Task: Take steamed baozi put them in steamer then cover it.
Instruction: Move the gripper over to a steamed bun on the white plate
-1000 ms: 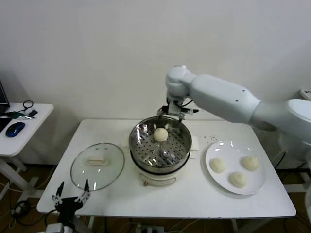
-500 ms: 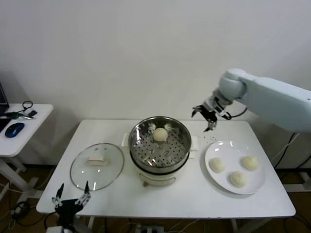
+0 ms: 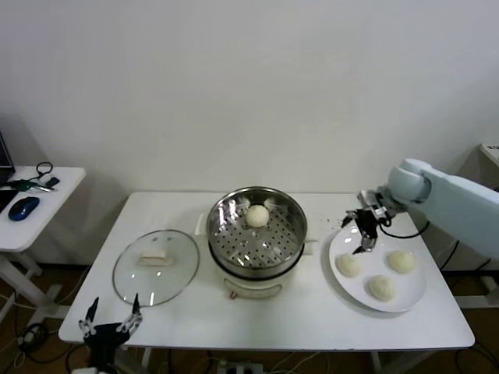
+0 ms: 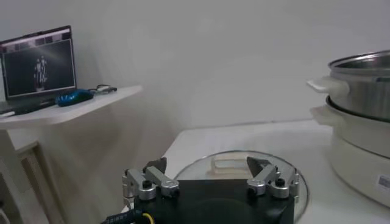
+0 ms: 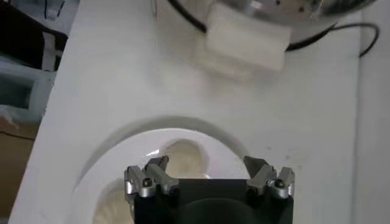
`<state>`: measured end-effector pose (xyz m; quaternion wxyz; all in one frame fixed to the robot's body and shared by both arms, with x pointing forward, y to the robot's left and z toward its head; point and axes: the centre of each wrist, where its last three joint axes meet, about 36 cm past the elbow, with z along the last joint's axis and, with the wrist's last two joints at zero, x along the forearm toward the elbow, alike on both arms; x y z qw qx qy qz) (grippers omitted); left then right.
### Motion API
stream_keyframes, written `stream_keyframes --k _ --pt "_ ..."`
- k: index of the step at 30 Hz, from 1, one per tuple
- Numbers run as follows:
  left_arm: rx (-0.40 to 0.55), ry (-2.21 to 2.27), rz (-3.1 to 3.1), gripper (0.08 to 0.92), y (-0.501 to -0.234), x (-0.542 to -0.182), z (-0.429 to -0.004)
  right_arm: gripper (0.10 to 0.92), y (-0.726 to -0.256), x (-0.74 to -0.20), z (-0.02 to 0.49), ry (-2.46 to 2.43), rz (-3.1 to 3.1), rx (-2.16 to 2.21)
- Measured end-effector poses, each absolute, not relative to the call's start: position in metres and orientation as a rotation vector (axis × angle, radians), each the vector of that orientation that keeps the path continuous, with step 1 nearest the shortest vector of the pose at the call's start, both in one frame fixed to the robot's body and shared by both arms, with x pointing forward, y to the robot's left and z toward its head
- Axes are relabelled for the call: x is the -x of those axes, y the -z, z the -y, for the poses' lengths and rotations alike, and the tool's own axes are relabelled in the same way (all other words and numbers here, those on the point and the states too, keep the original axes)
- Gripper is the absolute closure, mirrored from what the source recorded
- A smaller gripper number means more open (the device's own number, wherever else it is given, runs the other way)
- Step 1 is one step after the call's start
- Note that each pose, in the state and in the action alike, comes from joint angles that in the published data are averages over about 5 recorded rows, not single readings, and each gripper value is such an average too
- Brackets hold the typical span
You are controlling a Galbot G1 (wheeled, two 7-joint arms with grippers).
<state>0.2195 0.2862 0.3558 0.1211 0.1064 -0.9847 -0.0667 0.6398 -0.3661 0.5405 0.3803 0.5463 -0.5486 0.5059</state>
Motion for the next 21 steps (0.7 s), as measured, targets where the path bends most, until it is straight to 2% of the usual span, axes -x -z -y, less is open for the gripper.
stream_keyframes --k 9,21 --pt "-0.313 0.200 2.865 0.177 -0.353 -0.217 -0.288 0.200 -0.493 -0.638 0.382 -1.223 1.377 -1.343" --pt "-0.317 0.204 2.852 0.177 -0.348 -0.217 -0.288 0.200 -0.461 -0.648 0.379 -1.206 1.356 -1.316"
